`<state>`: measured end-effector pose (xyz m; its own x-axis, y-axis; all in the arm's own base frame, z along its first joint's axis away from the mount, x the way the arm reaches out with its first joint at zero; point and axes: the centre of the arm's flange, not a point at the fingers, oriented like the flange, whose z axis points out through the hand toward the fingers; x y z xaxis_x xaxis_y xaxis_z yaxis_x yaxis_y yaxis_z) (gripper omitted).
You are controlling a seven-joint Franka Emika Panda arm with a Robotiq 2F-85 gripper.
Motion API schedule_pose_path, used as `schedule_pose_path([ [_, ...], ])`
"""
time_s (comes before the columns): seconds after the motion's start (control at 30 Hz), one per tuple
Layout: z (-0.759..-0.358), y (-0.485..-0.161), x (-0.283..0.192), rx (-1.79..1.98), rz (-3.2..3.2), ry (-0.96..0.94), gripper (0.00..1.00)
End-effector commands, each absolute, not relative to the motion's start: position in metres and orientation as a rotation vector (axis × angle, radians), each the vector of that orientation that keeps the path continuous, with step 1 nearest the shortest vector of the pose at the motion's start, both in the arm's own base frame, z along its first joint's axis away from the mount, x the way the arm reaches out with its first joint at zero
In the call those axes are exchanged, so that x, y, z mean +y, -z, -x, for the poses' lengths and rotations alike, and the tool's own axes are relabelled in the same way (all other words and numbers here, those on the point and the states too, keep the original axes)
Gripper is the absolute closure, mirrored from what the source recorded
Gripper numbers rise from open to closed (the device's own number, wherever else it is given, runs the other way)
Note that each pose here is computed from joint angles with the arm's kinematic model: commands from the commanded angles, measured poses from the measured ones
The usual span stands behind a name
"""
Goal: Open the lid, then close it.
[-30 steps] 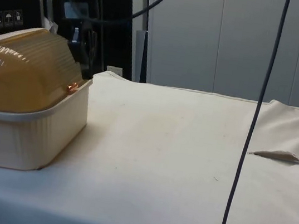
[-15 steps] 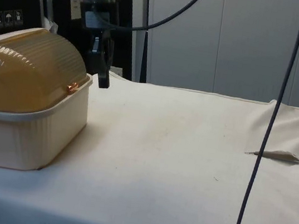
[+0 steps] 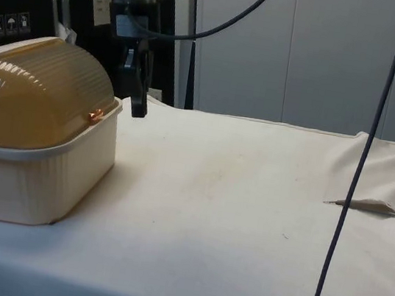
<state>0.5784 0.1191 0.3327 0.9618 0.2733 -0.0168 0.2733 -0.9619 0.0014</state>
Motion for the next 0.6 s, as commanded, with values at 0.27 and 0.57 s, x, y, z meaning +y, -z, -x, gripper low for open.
schedule_pose_path([
  [0.27, -0.5785, -0.3334, 0.1191, 0.433, -3.108, 0.023, 0.44],
  [0.57, -0.5784, -0.3333, 0.1191, 0.433, -3.108, 0.024, 0.02],
])
